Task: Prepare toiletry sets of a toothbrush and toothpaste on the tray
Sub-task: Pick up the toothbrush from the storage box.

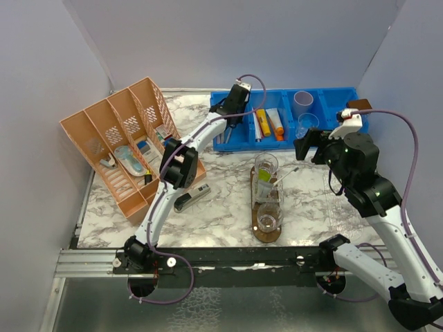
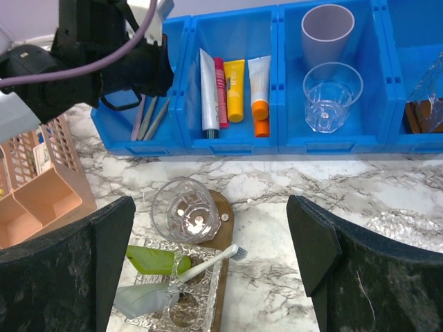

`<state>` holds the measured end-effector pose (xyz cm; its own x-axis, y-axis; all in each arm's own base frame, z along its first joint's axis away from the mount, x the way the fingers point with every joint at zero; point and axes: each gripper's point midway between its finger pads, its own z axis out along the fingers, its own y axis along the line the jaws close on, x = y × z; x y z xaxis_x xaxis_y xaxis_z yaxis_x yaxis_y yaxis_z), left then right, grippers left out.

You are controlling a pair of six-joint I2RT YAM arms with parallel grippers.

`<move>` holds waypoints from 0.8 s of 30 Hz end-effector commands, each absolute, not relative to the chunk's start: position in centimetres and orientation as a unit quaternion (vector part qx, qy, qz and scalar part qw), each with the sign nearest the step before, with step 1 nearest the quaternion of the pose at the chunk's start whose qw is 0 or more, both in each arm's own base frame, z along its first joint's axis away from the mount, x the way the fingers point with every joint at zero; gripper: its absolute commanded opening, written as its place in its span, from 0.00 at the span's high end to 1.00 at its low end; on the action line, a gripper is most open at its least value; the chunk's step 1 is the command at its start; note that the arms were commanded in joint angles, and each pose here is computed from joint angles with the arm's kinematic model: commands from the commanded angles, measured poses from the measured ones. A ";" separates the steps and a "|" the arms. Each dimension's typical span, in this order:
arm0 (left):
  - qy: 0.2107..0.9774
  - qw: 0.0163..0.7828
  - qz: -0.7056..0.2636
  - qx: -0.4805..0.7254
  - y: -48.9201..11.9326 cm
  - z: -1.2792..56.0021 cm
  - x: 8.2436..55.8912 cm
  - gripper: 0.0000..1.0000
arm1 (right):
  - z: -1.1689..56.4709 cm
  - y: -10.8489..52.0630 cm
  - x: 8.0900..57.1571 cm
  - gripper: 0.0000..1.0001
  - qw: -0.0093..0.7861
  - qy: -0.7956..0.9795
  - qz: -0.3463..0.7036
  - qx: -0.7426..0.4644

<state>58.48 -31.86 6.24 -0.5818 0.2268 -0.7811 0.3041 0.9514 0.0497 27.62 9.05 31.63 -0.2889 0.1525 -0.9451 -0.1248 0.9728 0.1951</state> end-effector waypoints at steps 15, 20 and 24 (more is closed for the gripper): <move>0.887 0.433 -0.068 0.147 -31.4 9.9 57.6 0.72 | 31.8 9.4 27.4 0.08 0.598 0.790 0.133 0.009; 0.895 0.416 -0.061 0.151 -31.2 7.3 57.7 0.67 | 31.7 9.3 27.4 0.08 0.598 0.791 0.131 0.010; 0.902 0.401 -0.053 0.151 -30.9 5.5 57.5 0.63 | 31.5 9.4 27.4 0.08 0.596 0.792 0.132 0.010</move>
